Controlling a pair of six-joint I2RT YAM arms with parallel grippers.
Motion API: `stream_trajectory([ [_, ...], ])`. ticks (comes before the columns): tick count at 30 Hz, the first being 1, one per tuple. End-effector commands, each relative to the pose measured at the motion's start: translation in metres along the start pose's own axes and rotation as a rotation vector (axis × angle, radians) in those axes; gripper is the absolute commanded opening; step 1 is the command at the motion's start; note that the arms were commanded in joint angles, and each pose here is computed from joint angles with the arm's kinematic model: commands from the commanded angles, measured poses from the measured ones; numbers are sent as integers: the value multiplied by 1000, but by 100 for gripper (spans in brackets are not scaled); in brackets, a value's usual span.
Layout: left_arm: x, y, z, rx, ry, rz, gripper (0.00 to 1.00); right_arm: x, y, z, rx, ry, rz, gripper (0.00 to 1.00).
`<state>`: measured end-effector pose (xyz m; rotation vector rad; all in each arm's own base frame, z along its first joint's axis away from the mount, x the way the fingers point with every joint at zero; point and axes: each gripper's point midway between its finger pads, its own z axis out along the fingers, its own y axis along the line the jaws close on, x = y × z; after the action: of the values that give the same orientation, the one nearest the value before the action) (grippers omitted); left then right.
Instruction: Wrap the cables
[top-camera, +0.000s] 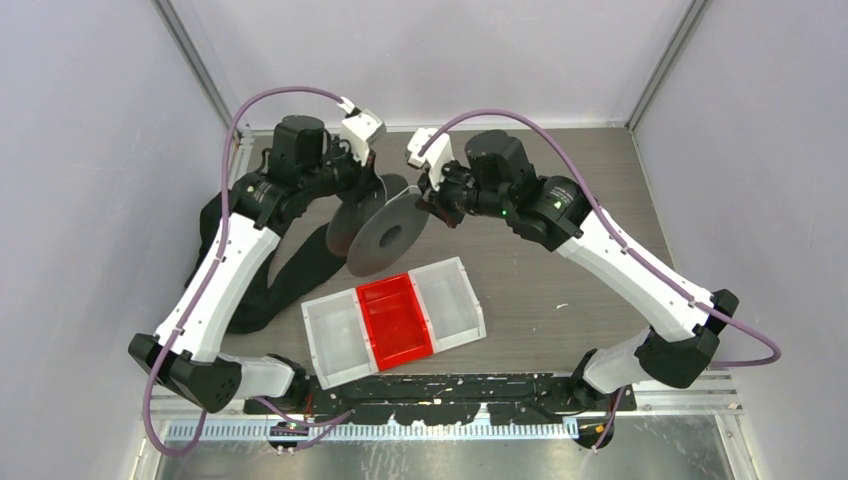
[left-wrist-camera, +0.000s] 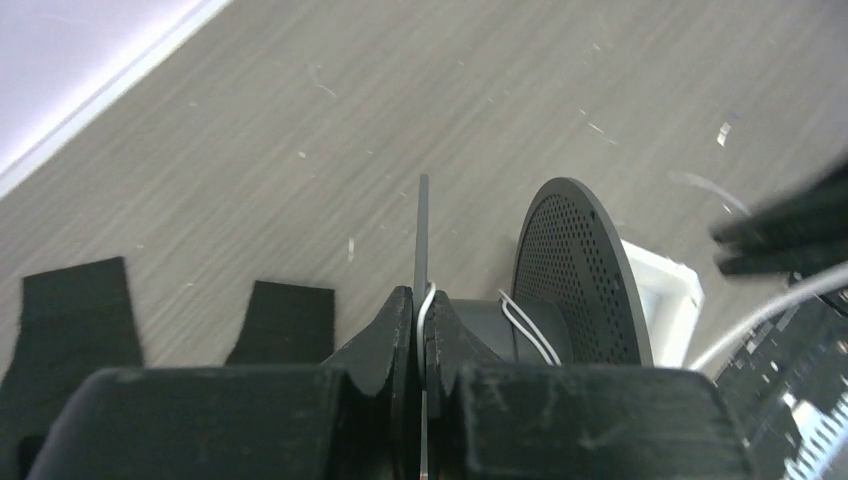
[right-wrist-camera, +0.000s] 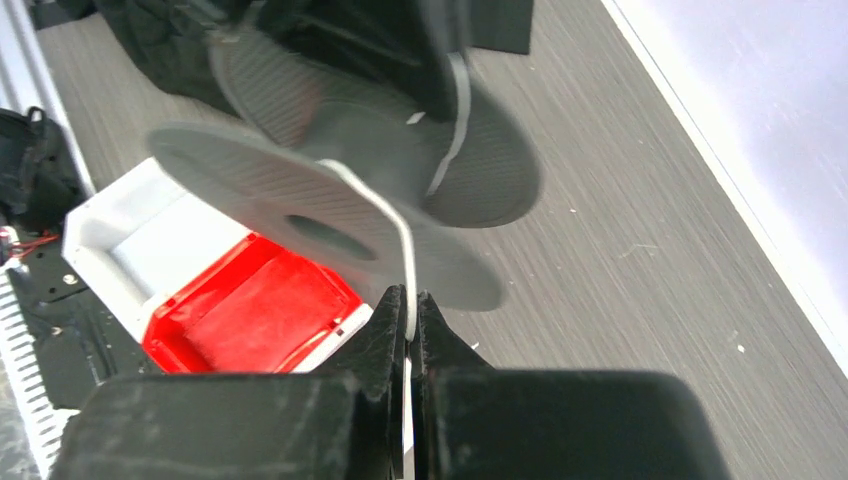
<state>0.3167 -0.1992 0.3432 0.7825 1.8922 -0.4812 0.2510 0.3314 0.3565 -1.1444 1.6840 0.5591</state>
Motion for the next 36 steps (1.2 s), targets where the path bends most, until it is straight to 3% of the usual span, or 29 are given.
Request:
stream_trajectory([
  [1,-17,-33,-32,160,-63,113,0,-5,-20,-8,42,-30,-25,1],
  [7,-28,-54,-52,260,-100,144,0,30,-44,4,59,10,1,0],
  [18,-62,-71,-73,369,-224,120,0,84,-50,19,-67,-102,121,0],
  [30,-111,-32,-68,282,-444,-111,0,47,-23,21,-221,-388,321,0],
  [36,-125,11,-62,220,-507,-388,0,39,-31,21,-166,-499,322,2],
])
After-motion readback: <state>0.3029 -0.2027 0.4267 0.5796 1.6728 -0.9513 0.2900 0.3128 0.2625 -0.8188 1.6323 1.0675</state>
